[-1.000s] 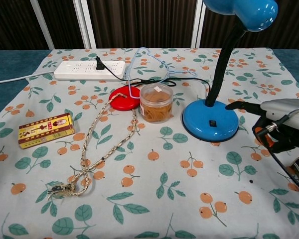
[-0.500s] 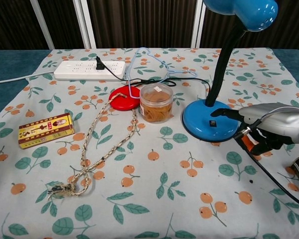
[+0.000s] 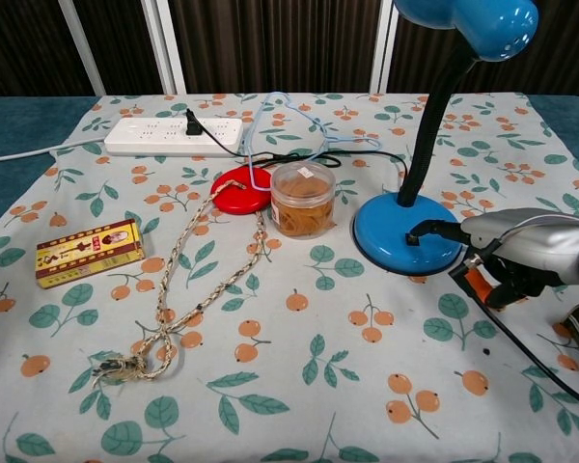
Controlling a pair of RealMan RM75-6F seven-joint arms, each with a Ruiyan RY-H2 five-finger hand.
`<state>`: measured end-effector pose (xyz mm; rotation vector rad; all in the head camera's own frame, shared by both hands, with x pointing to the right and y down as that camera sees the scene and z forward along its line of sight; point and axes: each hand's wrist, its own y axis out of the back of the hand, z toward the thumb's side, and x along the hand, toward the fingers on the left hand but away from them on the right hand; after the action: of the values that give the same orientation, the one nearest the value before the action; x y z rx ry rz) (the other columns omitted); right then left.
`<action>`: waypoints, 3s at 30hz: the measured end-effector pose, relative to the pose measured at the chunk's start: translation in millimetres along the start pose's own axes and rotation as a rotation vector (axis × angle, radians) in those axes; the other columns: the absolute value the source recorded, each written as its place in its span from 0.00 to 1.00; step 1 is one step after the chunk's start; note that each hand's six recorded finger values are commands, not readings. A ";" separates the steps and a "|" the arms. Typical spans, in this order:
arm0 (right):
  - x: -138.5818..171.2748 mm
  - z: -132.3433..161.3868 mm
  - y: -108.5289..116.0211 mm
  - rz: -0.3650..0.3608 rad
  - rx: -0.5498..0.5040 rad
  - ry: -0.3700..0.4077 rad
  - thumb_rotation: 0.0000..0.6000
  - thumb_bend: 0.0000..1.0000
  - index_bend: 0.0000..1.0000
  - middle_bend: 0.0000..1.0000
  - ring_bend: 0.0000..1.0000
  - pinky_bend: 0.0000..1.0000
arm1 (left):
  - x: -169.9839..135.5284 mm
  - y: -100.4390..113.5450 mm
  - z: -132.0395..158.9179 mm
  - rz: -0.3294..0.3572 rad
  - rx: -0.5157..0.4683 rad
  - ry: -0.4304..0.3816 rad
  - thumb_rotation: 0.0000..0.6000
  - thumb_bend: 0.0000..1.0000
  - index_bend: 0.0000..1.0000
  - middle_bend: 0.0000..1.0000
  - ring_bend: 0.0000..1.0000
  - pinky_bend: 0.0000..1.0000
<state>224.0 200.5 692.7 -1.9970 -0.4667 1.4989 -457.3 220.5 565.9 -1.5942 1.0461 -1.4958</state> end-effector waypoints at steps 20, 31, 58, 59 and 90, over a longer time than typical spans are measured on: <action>-5.4 -4.1 -6.4 0.028 0.000 -0.016 1.00 0.81 0.05 0.72 0.77 0.99 | 0.5 0.2 -0.9 0.001 0.003 0.003 1.00 0.36 0.14 0.07 0.05 0.09; -7.3 -2.4 -7.7 0.034 0.006 -0.011 1.00 0.81 0.05 0.72 0.77 1.00 | 0.7 0.1 -1.2 0.001 0.003 0.004 1.00 0.36 0.14 0.07 0.05 0.09; -21.1 -5.1 1.6 0.057 0.012 -0.039 1.00 0.81 0.05 0.72 0.77 1.00 | 0.7 0.2 -1.7 -0.001 -0.002 0.006 1.00 0.36 0.14 0.07 0.05 0.09; -20.9 -5.4 2.8 0.053 0.011 -0.040 1.00 0.81 0.05 0.72 0.77 1.00 | 0.6 0.3 -1.7 -0.001 -0.002 0.006 1.00 0.36 0.14 0.07 0.05 0.09; 140.6 -122.0 63.1 -0.439 0.031 -0.257 1.00 0.21 0.05 0.06 0.01 0.00 | -1.3 1.2 0.8 0.017 0.024 0.001 1.00 0.36 0.14 0.06 0.05 0.09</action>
<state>378.1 206.2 570.8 -1.5511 -0.9161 1.4666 -456.7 221.2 564.2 -1.5639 1.0365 -1.4925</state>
